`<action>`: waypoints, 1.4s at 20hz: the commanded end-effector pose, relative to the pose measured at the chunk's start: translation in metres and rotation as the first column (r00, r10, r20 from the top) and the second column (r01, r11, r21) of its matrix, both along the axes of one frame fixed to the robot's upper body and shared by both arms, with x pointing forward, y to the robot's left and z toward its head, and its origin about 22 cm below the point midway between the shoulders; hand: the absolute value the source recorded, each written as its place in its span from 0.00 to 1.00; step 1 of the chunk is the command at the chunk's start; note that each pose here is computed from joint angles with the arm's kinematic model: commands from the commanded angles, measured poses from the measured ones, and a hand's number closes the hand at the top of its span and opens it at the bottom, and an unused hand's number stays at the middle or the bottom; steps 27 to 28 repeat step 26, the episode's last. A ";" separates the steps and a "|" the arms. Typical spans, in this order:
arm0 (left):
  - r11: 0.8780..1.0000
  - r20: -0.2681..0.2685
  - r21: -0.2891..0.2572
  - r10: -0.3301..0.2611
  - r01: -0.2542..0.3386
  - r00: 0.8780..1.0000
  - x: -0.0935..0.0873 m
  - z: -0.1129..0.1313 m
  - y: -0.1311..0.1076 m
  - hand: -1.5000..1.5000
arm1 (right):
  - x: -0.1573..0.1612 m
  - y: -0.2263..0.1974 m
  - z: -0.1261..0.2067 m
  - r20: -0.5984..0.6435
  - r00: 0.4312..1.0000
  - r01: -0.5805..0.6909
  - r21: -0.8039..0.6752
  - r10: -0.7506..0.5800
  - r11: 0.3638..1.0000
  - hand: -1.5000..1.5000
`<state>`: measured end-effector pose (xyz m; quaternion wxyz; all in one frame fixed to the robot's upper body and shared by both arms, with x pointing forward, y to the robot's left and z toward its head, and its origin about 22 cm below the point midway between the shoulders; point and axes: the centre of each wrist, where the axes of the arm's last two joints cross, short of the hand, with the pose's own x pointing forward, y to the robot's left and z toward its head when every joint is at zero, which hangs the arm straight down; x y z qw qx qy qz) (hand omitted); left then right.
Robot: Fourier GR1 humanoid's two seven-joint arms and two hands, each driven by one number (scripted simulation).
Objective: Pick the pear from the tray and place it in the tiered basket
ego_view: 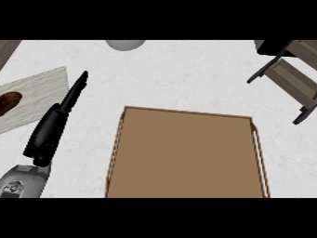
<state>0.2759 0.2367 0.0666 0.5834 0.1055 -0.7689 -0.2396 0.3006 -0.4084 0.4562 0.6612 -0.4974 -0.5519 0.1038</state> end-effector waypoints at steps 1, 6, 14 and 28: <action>1.000 0.003 -0.002 -0.003 0.003 1.000 0.000 0.003 0.004 0.50 | 0.043 0.032 -0.012 -0.019 1.000 -0.018 0.013 0.018 1.000 1.00; 1.000 0.000 -0.011 -0.010 0.010 1.000 -0.001 -0.001 0.000 0.50 | 0.087 0.042 -0.044 0.018 1.000 0.017 0.102 -0.019 0.995 1.00; 0.999 0.010 -0.015 0.029 -0.029 1.000 0.001 -0.007 0.004 0.50 | 0.117 0.040 -0.074 0.165 0.979 -0.163 0.294 0.118 0.942 0.00; 0.999 -0.022 -0.004 0.049 -0.049 0.999 -0.012 -0.015 0.016 0.50 | 0.065 -0.042 -0.038 0.470 0.809 0.200 0.346 -0.354 0.917 0.00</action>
